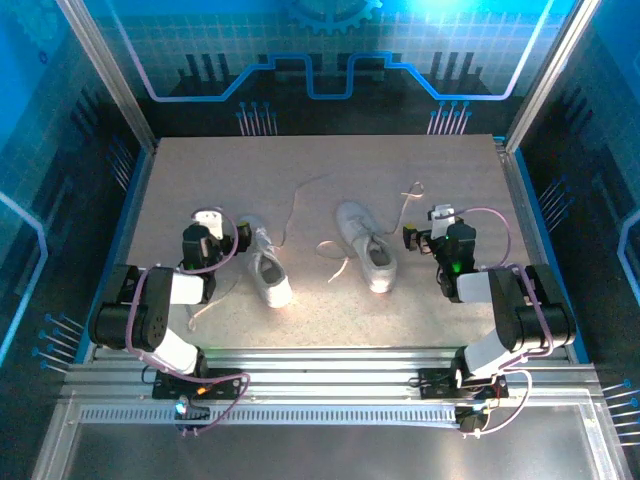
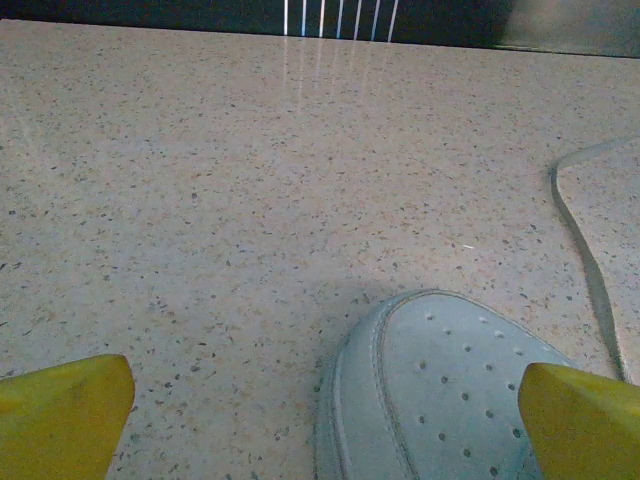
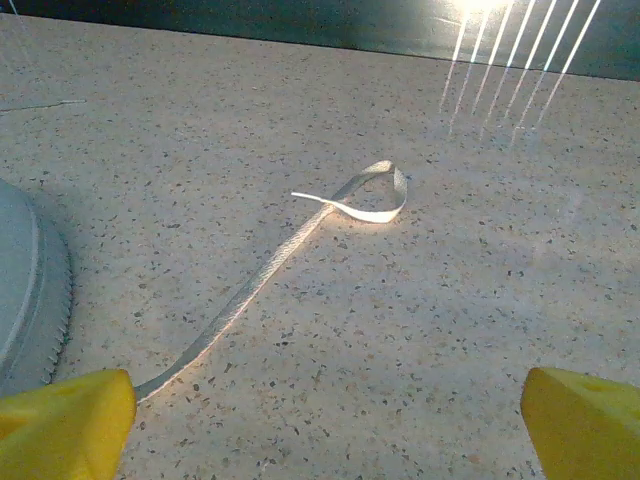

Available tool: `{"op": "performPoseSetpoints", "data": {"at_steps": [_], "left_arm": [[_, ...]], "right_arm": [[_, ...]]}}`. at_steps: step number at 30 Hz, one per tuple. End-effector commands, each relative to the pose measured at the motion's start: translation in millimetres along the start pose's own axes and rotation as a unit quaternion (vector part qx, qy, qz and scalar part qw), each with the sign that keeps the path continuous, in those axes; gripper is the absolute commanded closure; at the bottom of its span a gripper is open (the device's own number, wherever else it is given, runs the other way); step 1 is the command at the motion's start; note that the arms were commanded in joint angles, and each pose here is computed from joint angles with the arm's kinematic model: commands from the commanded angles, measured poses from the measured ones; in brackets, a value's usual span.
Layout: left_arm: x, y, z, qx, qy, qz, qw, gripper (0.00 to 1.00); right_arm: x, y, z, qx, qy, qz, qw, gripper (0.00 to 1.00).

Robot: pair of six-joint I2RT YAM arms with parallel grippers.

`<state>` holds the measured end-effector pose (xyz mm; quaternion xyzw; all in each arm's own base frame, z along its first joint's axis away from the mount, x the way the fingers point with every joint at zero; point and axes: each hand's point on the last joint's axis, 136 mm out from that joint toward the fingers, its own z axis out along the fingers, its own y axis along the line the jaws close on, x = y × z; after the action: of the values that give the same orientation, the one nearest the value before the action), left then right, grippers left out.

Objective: Tie the shoes

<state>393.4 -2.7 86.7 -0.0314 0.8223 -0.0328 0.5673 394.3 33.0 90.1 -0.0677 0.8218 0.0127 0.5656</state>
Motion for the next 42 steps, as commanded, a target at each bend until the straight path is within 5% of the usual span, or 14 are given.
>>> {"op": "performPoseSetpoints", "data": {"at_steps": [1,33,42], "left_arm": [[-9,-5,2,0.011,-0.012,0.005,1.000,0.00],[-18,1,-7,0.011,-0.031,-0.014,0.999,0.01],[-54,26,-44,-0.073,-0.038,-0.070,0.994,0.01]], "right_arm": [[-8,0,2,-0.004,-0.012,-0.006,1.000,0.00],[-11,0,0,-0.009,-0.018,-0.004,1.000,0.00],[-66,16,-21,0.004,-0.014,-0.049,0.999,0.00]]}}
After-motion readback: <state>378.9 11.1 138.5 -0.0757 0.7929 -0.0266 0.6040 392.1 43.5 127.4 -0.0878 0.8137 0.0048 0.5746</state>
